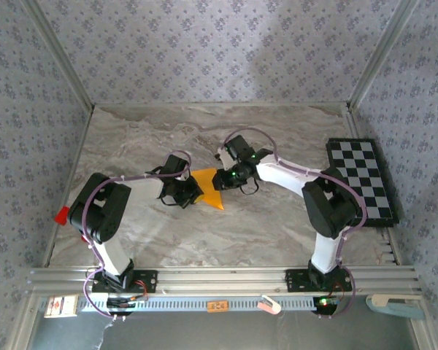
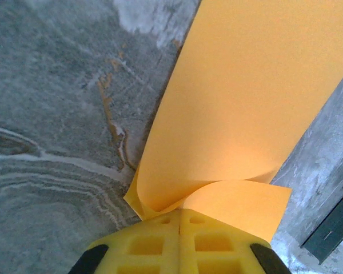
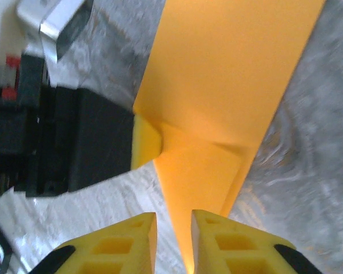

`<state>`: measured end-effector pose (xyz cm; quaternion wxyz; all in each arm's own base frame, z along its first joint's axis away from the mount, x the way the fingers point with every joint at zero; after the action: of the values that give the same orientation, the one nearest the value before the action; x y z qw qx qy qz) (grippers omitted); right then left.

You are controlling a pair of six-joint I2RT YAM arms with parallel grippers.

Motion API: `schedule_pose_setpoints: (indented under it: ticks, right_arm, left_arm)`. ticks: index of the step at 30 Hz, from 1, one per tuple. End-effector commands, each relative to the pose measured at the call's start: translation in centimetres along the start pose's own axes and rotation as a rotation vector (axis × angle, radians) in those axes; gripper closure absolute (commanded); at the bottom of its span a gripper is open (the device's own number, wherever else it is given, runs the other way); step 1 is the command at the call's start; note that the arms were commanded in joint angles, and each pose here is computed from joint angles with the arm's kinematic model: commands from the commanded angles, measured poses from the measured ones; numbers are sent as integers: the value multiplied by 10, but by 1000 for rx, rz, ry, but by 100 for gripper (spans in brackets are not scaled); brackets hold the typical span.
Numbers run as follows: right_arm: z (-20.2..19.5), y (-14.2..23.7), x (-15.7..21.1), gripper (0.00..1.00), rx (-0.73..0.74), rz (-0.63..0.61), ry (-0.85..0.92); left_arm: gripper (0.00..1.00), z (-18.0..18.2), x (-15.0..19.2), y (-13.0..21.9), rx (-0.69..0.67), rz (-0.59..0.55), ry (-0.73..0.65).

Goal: Fold a paper plane with a square sheet of paper (pick it up from the middle)
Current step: Third fold the triangle at the center of the table.

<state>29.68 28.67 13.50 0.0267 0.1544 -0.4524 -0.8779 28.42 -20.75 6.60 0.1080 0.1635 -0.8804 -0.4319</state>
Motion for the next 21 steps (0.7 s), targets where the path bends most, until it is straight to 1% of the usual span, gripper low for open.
schedule_pose_setpoints:
  ticks: [1,4,10,21]
  right_arm:
    - [7,-11,21,81,-54,114,-17]
    - [8,-20,25,83,-59,142,-26]
    - [3,-36,29,84,-51,170,-38]
    - [-8,-50,37,84,-22,213,-53]
  left_arm:
    - [94,39,11,-11,-180,32,49]
    - [94,38,10,-10,-179,31,44]
    - [94,38,11,-11,-176,36,42]
    - [94,39,12,-11,-174,38,42]
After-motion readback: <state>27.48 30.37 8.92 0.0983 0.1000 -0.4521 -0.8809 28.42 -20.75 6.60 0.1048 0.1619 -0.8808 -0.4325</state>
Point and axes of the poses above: each hand's point on the last joint's axis, 136 mm out from that joint toward the fingers, its own y axis back along the fingers, its own z axis along the line the jaws close on, x = y × z, the point moved 6 cm from there along y, back along the fingers, and after that the axes turned 10 degrees about -y, right-handed, at the moved point
